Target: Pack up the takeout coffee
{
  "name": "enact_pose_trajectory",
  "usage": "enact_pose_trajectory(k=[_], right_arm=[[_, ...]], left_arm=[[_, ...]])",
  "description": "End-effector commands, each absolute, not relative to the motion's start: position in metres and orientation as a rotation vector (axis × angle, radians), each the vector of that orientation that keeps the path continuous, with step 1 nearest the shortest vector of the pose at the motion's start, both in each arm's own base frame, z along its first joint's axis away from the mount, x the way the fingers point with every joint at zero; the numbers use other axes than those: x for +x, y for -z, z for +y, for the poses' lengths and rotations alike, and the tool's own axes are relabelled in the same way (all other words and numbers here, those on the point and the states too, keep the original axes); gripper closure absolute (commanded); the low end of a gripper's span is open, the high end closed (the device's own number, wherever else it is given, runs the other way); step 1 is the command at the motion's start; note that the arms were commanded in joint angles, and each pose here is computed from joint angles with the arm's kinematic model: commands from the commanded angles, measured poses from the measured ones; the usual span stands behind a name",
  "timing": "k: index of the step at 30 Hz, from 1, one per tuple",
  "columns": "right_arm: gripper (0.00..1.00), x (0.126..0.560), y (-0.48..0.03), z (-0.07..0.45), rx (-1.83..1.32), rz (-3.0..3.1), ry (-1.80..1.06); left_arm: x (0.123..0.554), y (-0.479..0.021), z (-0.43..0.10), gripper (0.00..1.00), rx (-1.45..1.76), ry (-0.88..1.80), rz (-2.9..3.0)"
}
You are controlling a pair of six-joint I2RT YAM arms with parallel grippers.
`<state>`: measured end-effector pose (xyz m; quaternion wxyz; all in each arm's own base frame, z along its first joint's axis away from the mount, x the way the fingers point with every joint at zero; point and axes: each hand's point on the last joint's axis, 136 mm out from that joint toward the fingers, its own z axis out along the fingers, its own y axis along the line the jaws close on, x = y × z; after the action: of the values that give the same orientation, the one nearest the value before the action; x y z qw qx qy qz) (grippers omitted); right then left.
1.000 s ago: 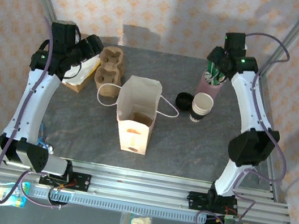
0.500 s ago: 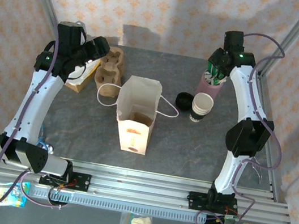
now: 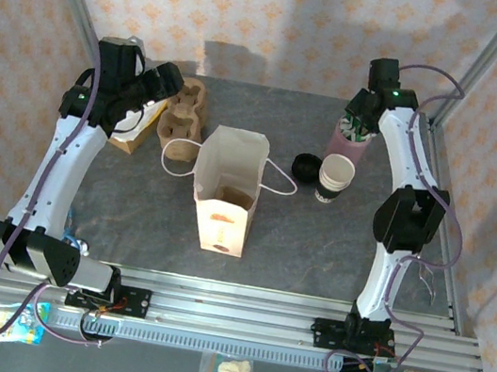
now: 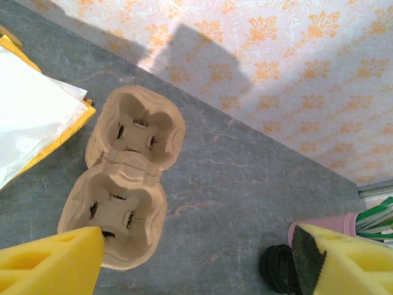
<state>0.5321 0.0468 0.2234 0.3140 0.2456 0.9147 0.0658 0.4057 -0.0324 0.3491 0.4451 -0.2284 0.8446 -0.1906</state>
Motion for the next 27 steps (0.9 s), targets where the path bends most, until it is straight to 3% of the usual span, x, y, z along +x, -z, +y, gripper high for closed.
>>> enact_pose_trajectory(k=[1,8,21,27], right_arm=[[0.52,0.535,-0.227,0.043,0.647,2.406,-0.154],[0.66,0.541,-0.23,0.038,0.647,2.386,-0.119],[0.67,0.543,-0.227,0.023,0.624,2.376,0.012],[0.81,0.547,-0.228,0.023,0.605,2.371,0.023]], left_arm=[[0.411,-0.348,-0.035,0.19,-0.537,0.468,2.087],[0.412,-0.347,-0.035,0.19,-0.537,0.466,2.089],[0.412,-0.345,-0.035,0.18,-0.539,0.465,2.088],[0.413,-0.344,-0.035,0.18,-0.54,0.465,2.09]])
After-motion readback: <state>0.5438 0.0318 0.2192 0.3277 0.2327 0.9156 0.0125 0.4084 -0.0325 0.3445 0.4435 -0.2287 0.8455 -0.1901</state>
